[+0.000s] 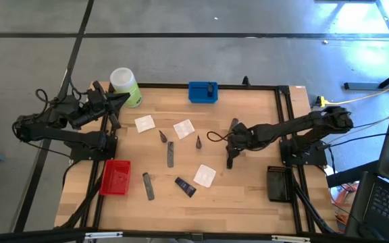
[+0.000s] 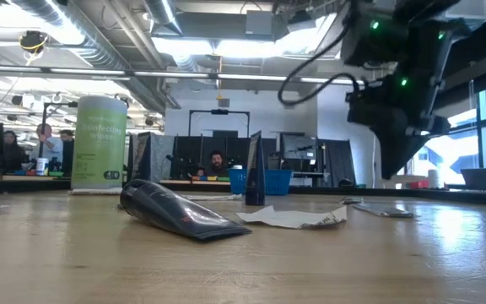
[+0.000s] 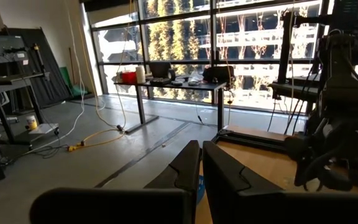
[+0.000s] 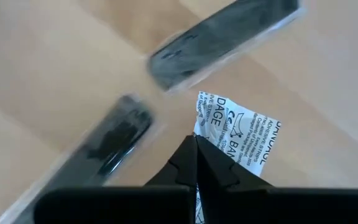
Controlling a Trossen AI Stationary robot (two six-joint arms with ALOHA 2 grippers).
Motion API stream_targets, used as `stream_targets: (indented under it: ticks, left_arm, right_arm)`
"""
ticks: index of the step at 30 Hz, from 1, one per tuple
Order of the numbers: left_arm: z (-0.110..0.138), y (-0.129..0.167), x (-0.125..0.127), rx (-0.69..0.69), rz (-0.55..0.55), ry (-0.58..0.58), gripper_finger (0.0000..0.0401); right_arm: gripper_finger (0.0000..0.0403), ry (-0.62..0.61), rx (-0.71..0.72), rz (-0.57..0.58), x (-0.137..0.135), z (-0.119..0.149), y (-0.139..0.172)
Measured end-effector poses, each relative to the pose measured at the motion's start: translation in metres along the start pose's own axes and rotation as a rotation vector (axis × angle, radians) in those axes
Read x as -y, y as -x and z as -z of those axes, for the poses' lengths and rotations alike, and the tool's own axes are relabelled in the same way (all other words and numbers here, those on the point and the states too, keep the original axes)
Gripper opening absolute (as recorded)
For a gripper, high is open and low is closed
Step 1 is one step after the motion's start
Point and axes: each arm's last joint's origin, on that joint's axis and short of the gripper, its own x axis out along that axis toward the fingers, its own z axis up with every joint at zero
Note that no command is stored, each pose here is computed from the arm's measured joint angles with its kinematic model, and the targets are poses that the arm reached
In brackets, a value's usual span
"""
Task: Pick & Place Travel size toiletries
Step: Put the white bandage pad into the black basket
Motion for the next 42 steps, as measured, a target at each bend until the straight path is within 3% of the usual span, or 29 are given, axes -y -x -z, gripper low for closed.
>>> stream_targets:
  ticks: [14, 23, 33, 42]
  left_arm:
    - [0.0, 0.0, 0.0, 0.0, 0.0, 0.0, 0.0015]
    - [0.0, 0.0, 0.0, 0.0, 0.0, 0.0, 0.0015]
    - [0.0, 0.0, 0.0, 0.0, 0.0, 0.0, 0.0015]
    - [0.0, 0.0, 0.0, 0.0, 0.0, 0.0, 0.0015]
  right_arm:
    - [0.0001, 0.009, -0.123, -0.237, -0.008, 0.04, 0.047]
    - [0.0, -0.061, -0.259, -0.224, -0.005, 0.082, 0.069]
    - [0.0, -0.15, -0.299, -0.216, 0.001, 0.118, 0.088]
    - [0.0, -0.239, -0.287, -0.114, 0.012, 0.137, 0.113]
